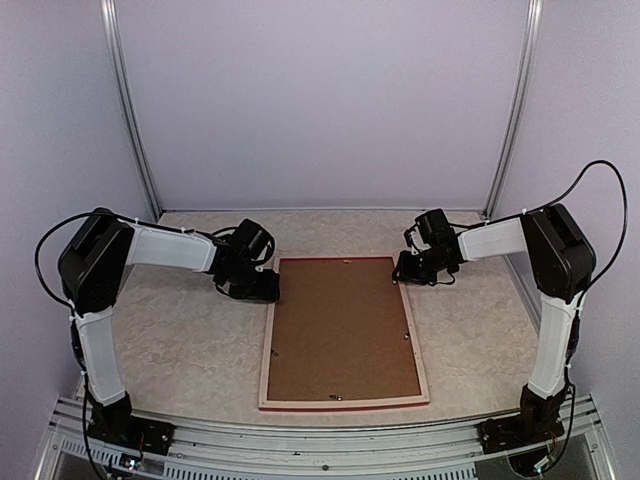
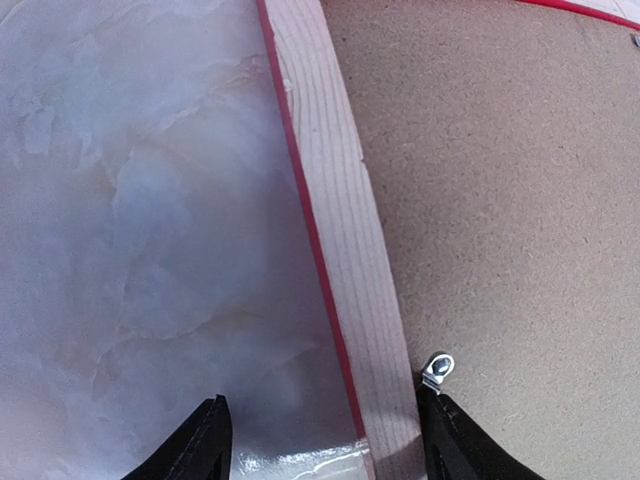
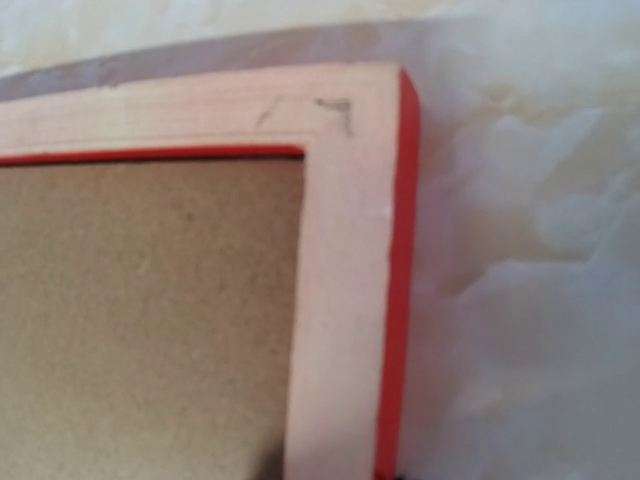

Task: Put the photo into the frame
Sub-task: Press the fastener onto the backboard.

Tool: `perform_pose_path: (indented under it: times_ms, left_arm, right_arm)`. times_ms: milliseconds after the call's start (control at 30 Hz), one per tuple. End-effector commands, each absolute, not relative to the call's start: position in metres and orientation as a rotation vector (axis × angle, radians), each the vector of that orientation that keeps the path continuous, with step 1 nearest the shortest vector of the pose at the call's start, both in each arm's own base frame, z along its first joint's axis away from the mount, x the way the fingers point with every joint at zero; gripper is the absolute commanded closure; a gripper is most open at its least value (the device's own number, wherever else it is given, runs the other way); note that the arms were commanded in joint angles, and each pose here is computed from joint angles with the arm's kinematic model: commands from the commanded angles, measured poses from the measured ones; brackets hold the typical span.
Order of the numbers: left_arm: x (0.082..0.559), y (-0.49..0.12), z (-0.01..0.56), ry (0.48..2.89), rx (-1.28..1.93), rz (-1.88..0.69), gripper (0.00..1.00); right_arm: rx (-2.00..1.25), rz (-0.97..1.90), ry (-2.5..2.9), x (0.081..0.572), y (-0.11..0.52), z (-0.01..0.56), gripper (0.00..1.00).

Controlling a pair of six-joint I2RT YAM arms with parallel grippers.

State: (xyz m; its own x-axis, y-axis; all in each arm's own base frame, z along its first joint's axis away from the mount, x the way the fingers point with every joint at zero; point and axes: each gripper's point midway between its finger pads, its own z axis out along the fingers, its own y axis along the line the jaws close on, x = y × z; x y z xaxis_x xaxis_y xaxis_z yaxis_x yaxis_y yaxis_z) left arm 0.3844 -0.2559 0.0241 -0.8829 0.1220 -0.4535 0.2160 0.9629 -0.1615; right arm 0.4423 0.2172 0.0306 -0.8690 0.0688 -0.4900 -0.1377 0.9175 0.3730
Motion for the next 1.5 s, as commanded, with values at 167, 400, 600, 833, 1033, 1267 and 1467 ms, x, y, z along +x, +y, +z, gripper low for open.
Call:
perform_pose_path:
  times_ms: [167, 400, 600, 833, 1033, 1267, 1467]
  left_arm:
    - [0.380, -0.253, 0.012, 2.687, 0.309, -0.130, 0.33]
    - [0.385, -0.255, 0.009, 2.678, 0.313, -0.100, 0.40]
    - [0.386, -0.264, 0.006, 2.669, 0.330, -0.107, 0.49]
    - [0.386, -0.276, 0.010, 2.648, 0.344, -0.142, 0.68]
    - [0.384, -0.272, 0.006, 2.657, 0.352, -0.118, 0.80]
    - [0.386, -0.261, 0.009, 2.656, 0.334, -0.130, 0.87]
    - [0.389, -0.269, 0.018, 2.597, 0.394, -0.167, 0.94]
  right_arm:
    - [-0.063, 0.548, 2.643, 0.428, 0.216, 0.008, 0.70]
    - [-0.066, 0.550, 2.642, 0.428, 0.216, 0.009, 0.70]
    - [-0.066, 0.546, 2.646, 0.427, 0.215, 0.008, 0.71]
    - [-0.069, 0.550, 2.647, 0.427, 0.216, 0.008, 0.71]
    - [-0.068, 0.550, 2.650, 0.425, 0.215, 0.007, 0.71]
    - [-0.068, 0.555, 2.650, 0.425, 0.216, 0.007, 0.71]
    - [-0.069, 0.556, 2.652, 0.424, 0.216, 0.006, 0.71]
